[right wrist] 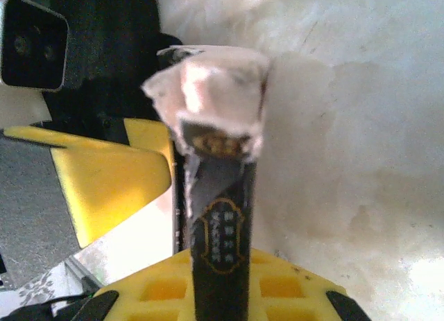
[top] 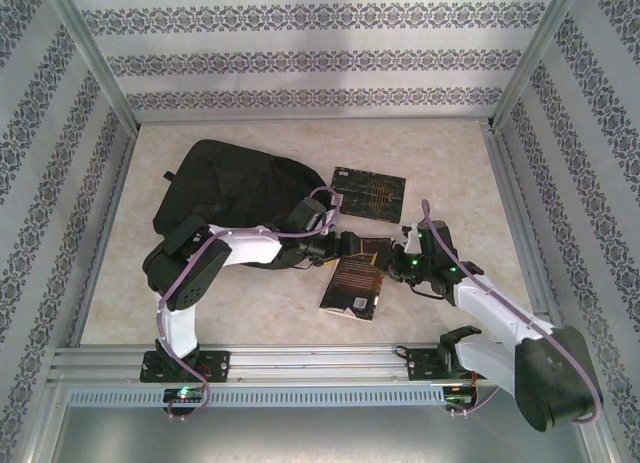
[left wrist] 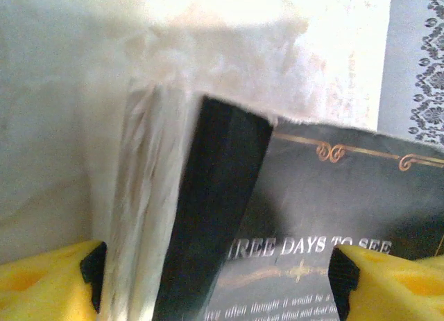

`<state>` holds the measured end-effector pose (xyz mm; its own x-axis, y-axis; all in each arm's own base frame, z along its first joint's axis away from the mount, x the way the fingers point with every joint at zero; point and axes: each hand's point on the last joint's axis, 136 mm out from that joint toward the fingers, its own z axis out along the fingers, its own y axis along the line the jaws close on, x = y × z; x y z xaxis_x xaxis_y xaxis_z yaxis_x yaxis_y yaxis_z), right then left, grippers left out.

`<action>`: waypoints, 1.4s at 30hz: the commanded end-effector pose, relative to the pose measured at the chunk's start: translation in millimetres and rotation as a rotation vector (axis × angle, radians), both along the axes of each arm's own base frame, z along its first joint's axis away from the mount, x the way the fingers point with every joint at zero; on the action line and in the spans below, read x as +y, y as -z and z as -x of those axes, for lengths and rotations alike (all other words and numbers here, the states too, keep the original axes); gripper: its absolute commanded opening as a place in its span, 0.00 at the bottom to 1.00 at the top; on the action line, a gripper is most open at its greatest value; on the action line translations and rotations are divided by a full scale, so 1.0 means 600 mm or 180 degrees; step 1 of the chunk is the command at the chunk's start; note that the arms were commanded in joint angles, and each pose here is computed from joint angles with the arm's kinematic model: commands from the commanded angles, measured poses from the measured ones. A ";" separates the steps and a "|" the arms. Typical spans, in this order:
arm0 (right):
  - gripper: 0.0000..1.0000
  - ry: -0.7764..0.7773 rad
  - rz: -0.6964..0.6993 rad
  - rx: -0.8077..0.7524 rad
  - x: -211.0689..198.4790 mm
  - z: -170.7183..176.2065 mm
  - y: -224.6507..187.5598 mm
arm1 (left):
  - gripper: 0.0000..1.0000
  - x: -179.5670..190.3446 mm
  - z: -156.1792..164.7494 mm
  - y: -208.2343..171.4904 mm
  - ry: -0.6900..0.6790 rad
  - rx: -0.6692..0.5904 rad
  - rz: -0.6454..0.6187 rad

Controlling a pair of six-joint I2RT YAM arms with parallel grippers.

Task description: Pack the student bag

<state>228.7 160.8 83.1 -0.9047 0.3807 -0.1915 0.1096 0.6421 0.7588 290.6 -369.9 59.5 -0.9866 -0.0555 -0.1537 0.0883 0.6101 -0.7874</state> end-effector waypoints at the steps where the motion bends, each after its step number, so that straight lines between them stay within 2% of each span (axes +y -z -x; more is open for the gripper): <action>1: 0.00 0.0084 0.0268 -0.0493 -0.021 -0.017 -0.053 | 0.87 0.001 0.010 -0.061 -0.0013 -0.0258 0.0142; 4: 0.00 -0.0016 0.0397 -0.0861 -0.024 -0.013 -0.100 | 0.90 0.020 0.022 -0.102 0.0046 -0.0524 0.0000; 9: 0.00 -0.0279 0.0201 -0.1322 0.000 -0.005 -0.173 | 1.00 0.050 0.042 -0.188 0.0218 -0.1124 -0.0134; 18: 0.00 -0.1068 -0.0403 -0.2522 0.073 0.051 -0.355 | 1.00 0.103 0.083 -0.326 0.0777 -0.2303 -0.0205; 23: 0.00 -0.1513 -0.0747 -0.3057 0.099 0.102 -0.435 | 1.00 0.126 0.106 -0.373 0.0965 -0.2631 -0.0048; 29: 0.00 -0.1828 -0.0936 -0.3414 0.111 0.140 -0.473 | 0.99 0.147 0.125 -0.409 0.1006 -0.3129 0.0050; 33: 0.00 -0.2008 -0.0948 -0.3600 0.115 0.160 -0.479 | 0.97 0.142 0.160 -0.422 0.1257 -0.3350 0.0413; 36: 0.00 -0.2125 -0.0937 -0.4004 0.114 0.183 -0.484 | 0.95 0.137 0.183 -0.432 0.1401 -0.3446 0.0688; 39: 0.00 -0.2066 -0.0815 -0.4378 0.107 0.198 -0.481 | 0.93 0.137 0.198 -0.444 0.1415 -0.3573 0.0949; 42: 0.00 -0.2057 -0.0767 -0.4501 0.106 0.204 -0.475 | 0.87 0.136 0.217 -0.462 0.1462 -0.3700 0.1299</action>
